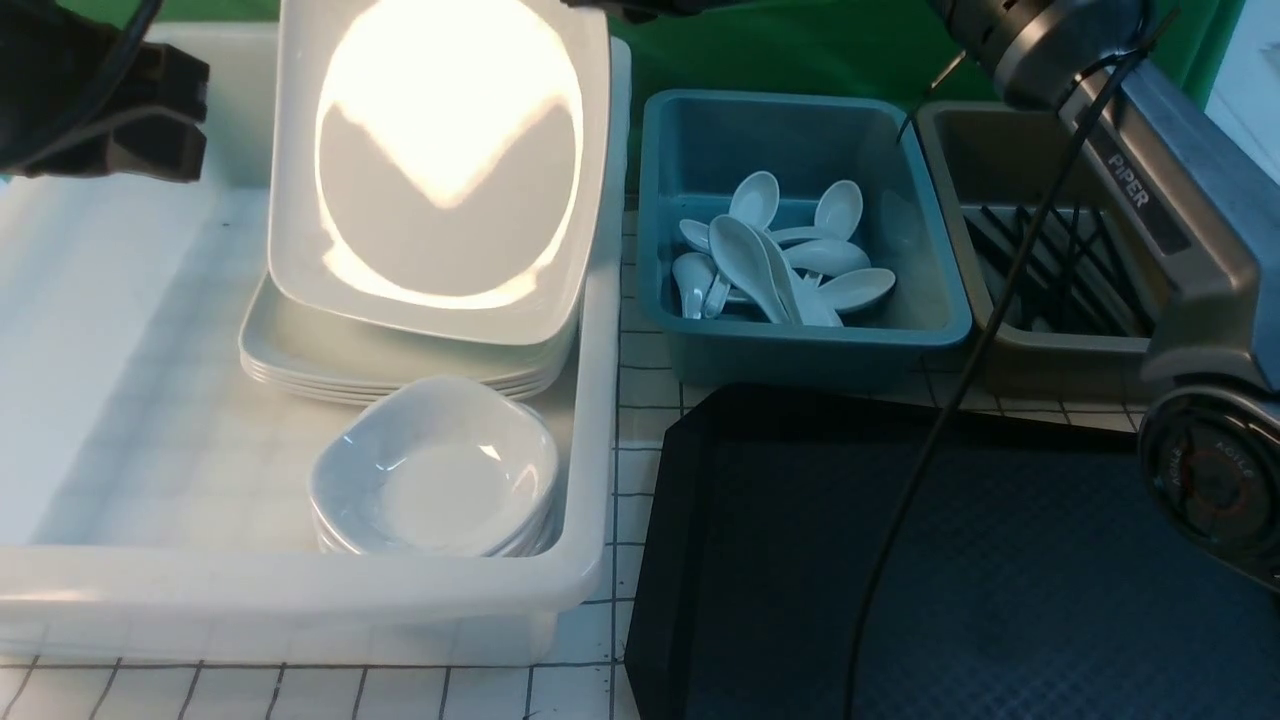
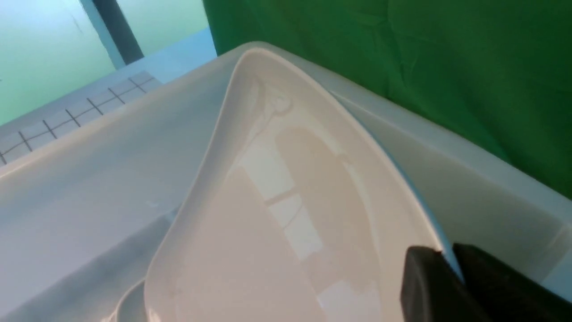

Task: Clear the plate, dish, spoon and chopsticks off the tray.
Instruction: Use the right arm to put the plate into the large storage box on the left

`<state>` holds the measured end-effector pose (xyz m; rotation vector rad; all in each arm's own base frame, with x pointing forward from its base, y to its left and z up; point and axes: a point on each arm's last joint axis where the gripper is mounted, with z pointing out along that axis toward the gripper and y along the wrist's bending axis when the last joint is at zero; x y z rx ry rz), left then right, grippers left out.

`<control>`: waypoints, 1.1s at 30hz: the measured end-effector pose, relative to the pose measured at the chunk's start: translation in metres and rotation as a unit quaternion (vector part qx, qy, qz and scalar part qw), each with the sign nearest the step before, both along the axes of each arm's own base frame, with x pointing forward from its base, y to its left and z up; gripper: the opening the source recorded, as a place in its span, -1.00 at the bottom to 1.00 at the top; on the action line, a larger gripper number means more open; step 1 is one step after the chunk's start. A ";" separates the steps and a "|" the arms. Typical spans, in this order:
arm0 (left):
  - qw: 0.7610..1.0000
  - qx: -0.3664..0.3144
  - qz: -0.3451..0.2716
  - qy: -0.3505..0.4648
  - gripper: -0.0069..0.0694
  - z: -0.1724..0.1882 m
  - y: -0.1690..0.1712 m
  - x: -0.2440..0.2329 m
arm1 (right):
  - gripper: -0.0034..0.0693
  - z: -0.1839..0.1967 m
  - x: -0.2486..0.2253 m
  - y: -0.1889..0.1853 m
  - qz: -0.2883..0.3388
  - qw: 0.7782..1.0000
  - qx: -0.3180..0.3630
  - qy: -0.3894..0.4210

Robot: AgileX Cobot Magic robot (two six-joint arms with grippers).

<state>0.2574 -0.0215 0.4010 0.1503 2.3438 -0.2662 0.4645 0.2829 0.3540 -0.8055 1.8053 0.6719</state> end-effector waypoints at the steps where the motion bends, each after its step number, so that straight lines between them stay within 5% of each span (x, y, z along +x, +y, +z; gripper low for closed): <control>1: 1.000 0.000 0.000 0.001 -0.81 0.000 0.000 0.000 | -0.78 0.000 0.000 0.000 0.001 1.000 -0.001 -0.001; 11: 1.000 0.000 -0.001 0.004 -0.81 -0.001 0.000 -0.001 | -0.76 0.000 0.000 0.000 0.004 1.000 -0.005 -0.008; 21: 1.000 0.002 -0.007 0.017 -0.81 -0.002 -0.001 -0.002 | -0.33 0.001 0.001 -0.001 0.001 1.000 -0.005 -0.014; 33: 1.000 0.007 -0.009 0.017 -0.81 -0.002 0.000 -0.003 | -0.25 0.003 0.002 -0.002 -0.005 1.000 -0.014 -0.027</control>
